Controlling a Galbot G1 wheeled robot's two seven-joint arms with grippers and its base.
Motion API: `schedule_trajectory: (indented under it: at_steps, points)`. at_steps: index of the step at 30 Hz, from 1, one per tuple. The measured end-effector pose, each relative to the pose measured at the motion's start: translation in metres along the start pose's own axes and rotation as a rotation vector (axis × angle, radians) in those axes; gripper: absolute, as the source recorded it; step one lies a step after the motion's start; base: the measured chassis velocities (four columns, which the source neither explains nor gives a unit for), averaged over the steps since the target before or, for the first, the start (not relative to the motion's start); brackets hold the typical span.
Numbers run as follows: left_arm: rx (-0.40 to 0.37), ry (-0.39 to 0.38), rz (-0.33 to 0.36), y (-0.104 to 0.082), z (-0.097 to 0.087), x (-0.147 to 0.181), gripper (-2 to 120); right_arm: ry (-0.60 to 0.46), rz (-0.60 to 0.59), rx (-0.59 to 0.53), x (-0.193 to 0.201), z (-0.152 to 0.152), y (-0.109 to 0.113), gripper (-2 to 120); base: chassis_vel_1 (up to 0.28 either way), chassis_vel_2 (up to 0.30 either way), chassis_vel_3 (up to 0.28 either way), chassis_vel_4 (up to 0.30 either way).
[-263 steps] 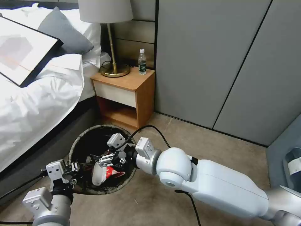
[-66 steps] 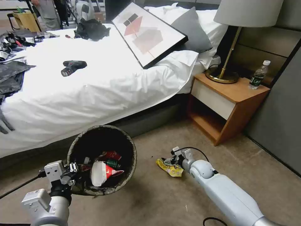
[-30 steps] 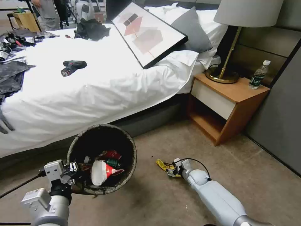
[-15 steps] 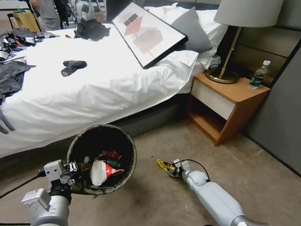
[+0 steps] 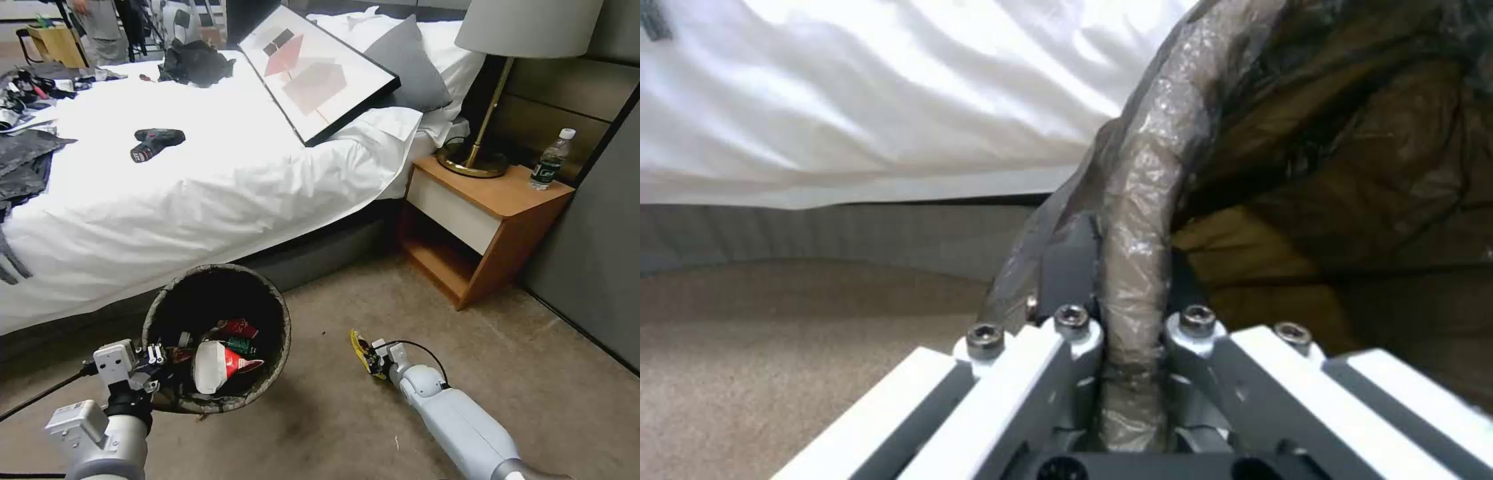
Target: Pick up the trash bin, then pick up the garbage from the floor and place it into the trash bin.
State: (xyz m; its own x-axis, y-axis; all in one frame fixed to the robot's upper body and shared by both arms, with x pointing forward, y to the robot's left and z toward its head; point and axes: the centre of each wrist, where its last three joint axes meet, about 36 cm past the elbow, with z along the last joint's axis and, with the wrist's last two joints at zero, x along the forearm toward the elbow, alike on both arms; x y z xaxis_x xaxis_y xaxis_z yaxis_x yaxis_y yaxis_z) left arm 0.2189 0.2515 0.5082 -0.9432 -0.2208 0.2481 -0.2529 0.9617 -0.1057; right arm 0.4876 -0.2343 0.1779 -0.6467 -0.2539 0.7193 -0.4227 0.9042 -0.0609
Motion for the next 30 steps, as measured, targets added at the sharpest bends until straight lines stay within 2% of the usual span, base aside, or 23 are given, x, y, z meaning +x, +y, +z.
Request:
schedule_trajectory:
  at_steps: [6,9,11,18,24,25,28,30]
  points:
    - [-0.002,0.002,0.001,0.0,0.0,0.0,3,-0.077,0.014,0.035,0.018,-0.014,-0.001,0,0.0,0.0,0.0,0.0]
    - [-0.002,0.002,0.001,0.0,0.0,0.0,3,-0.158,-0.006,0.071,0.047,-0.037,-0.004,0,0.0,0.0,0.0,0.0]
    - [-0.002,0.003,0.001,0.0,0.0,0.0,3,-0.171,-0.012,0.074,0.052,-0.041,-0.004,0,0.0,0.0,0.0,0.0]
    - [-0.006,0.007,0.003,0.0,0.001,0.001,3,-0.326,-0.081,0.11,0.126,-0.088,-0.004,0,0.0,0.0,0.0,0.0]
    - [-0.003,0.007,0.005,-0.001,0.001,0.001,3,-0.46,-0.167,0.143,0.194,-0.134,0.017,0,0.0,0.0,0.0,0.0]
    - [-0.003,0.007,0.005,-0.001,0.001,0.001,3,-0.46,-0.167,0.143,0.194,-0.134,0.017,0,0.0,0.0,0.0,0.0]
    - [-0.004,0.009,0.003,-0.001,0.002,0.001,3,-0.537,-0.232,0.17,0.233,-0.163,0.031,0,0.0,0.0,0.0,0.0]
    - [-0.005,0.01,0.002,-0.001,0.002,0.001,3,-0.553,-0.252,0.177,0.243,-0.17,0.034,0,0.0,0.0,0.0,0.0]
